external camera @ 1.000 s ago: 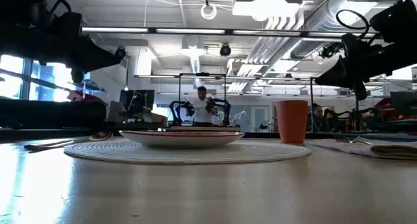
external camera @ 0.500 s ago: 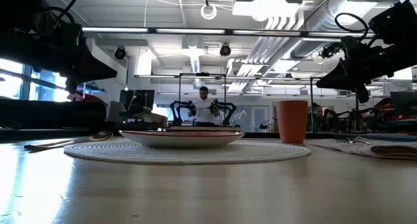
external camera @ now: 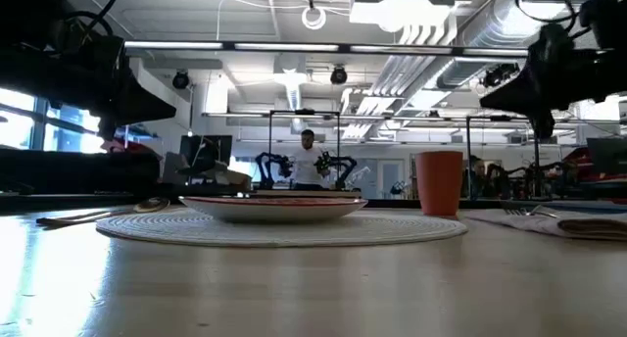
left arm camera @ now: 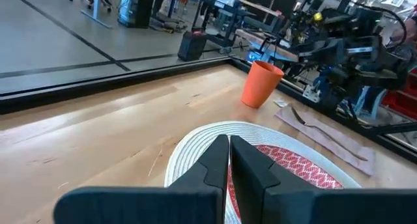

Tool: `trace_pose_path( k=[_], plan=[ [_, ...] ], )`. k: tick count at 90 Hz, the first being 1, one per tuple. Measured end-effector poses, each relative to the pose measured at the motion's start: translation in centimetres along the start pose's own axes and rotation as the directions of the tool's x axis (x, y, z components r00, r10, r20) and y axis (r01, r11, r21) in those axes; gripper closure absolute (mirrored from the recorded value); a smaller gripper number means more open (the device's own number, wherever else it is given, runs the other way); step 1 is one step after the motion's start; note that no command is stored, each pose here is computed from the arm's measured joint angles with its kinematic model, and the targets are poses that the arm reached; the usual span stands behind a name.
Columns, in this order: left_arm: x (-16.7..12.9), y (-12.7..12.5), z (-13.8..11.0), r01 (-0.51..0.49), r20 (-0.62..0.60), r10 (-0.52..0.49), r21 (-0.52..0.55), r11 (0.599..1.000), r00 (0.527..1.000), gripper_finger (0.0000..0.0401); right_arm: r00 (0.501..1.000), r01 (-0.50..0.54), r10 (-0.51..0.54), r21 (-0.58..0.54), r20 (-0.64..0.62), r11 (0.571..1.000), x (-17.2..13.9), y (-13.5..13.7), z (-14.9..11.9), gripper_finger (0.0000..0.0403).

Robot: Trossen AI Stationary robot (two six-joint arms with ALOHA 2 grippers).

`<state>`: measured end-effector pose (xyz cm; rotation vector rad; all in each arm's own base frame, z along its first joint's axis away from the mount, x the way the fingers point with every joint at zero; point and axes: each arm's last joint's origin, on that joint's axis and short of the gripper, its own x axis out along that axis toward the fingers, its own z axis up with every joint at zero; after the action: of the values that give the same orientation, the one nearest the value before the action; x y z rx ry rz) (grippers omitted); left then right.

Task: Set table place
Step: Return to Home Position

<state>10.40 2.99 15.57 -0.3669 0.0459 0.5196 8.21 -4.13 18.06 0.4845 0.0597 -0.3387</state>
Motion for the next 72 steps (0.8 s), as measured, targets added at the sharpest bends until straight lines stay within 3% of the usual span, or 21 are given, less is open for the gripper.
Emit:
trace_pose_path(
  k=[18,27,34,39,44,51,72],
  plan=[
    [0.0,0.0,0.0,0.002,-0.003,-0.002,0.000,1.000,1.000,0.0401,0.983,-0.182,0.181,-0.036,-0.009,0.983,-0.4,1.8,-0.2,0.0403],
    [0.0,0.0,0.0,0.001,-0.001,-0.001,0.000,1.000,1.000,0.0401,0.974,-0.194,0.215,-0.215,0.078,0.957,-0.4,2.5,0.2,0.0403],
    [0.0,0.0,0.0,0.000,-0.001,0.000,0.000,1.000,1.000,0.0401,0.960,-0.165,0.242,-0.420,0.139,0.893,-0.2,2.9,0.1,0.0403],
    [0.0,0.0,0.0,0.000,-0.001,0.000,0.000,1.000,1.000,0.0401,0.962,-0.114,0.220,-0.496,0.161,0.861,0.0,2.8,-0.4,0.0403],
    [0.0,0.0,0.0,0.000,-0.001,0.000,0.000,1.000,1.000,0.0401,0.972,-0.061,0.165,-0.502,0.167,0.863,0.3,2.5,-1.1,0.0403],
    [0.0,0.0,0.0,0.000,-0.001,0.000,0.000,1.000,1.000,0.0401,0.983,-0.026,0.103,-0.441,0.151,0.897,0.6,2.1,-2.1,0.0403],
    [0.0,0.0,0.0,-0.001,-0.001,0.001,0.000,1.000,1.000,0.0401,0.983,-0.094,0.151,-0.424,0.104,0.901,0.7,2.2,-2.3,0.0403]
  ],
)
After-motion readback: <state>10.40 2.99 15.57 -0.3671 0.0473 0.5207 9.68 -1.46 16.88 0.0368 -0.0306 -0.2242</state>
